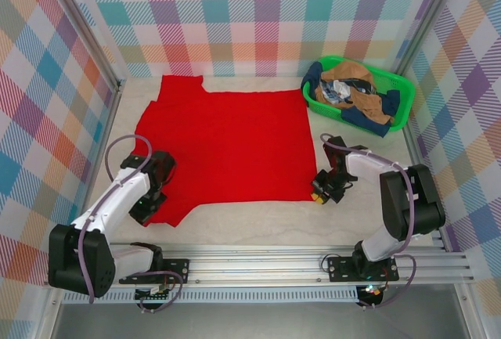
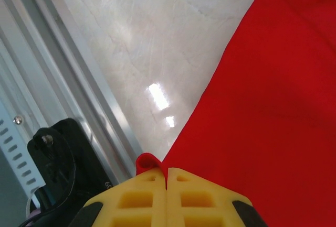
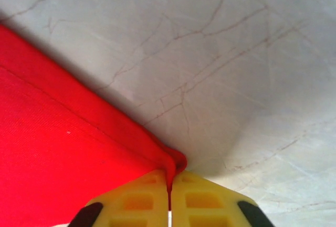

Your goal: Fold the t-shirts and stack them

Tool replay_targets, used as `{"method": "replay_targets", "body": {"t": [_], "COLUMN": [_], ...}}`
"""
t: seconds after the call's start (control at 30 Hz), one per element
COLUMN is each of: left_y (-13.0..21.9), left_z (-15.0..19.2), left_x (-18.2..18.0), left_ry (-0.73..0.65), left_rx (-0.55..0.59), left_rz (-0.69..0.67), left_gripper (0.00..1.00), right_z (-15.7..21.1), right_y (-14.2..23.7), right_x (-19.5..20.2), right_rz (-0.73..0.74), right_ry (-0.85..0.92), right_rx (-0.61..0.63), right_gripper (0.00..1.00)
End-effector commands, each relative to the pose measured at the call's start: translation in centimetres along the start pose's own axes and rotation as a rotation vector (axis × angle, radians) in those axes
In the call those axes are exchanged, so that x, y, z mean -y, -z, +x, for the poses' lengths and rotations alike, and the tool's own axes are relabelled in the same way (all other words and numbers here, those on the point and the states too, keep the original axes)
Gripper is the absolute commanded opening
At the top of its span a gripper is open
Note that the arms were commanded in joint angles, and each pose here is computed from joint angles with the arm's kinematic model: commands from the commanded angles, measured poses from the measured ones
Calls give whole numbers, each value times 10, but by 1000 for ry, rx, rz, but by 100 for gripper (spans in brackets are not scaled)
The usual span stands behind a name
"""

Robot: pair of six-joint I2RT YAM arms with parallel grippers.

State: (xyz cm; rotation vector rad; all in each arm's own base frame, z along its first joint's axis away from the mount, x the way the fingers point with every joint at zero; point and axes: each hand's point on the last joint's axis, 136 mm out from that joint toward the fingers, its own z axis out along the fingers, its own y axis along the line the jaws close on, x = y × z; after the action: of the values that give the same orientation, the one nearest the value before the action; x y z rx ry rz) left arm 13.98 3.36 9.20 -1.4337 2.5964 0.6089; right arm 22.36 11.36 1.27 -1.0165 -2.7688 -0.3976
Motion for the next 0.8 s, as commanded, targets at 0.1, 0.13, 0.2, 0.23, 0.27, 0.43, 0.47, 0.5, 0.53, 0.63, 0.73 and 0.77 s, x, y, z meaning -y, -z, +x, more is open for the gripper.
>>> {"method": "replay_targets", "body": {"t": [0.1, 0.13, 0.2, 0.23, 0.27, 0.43, 0.47, 0.5, 0.53, 0.63, 0.73, 0.77], "left_y": [10, 13, 20, 26, 30, 54, 57, 59, 61, 75, 85, 84], "left_z": [10, 10, 10, 9, 9, 7, 7, 5, 3, -12, -28, -32], "left_x": [-25, -26, -29, -31, -32, -25, -22, -18, -13, 12, 42, 56], "left_ry": [-10, -13, -19, -21, -24, -69, -80, -91, -100, -129, -163, -180], "left_rx": [65, 79, 113, 138, 159, 241, 253, 268, 285, 369, 382, 367], "left_rz": [-62, -62, -65, -61, -60, -17, -9, -6, 4, 65, 114, 138], "left_gripper": [0, 0, 0, 0, 0, 0, 0, 0, 0, 0, 0, 0], "right_z": [-18, -16, -12, -9, -7, 11, 13, 13, 12, 2, -13, -20], "right_y": [6, 9, 17, 21, 24, 38, 39, 41, 42, 47, 53, 55], "right_x": [7, 9, 11, 13, 15, 17, 18, 16, 15, 0, -21, -28], "right_rz": [38, 37, 37, 37, 37, 13, 12, 8, 4, -17, -24, -33], "right_ry": [85, 96, 114, 125, 132, 159, 159, 159, 162, 182, 200, 200], "right_rx": [121, 122, 126, 128, 127, 88, 81, 81, 88, 110, 118, 126], "right_gripper": [0, 0, 0, 0, 0, 0, 0, 0, 0, 0, 0, 0]}}
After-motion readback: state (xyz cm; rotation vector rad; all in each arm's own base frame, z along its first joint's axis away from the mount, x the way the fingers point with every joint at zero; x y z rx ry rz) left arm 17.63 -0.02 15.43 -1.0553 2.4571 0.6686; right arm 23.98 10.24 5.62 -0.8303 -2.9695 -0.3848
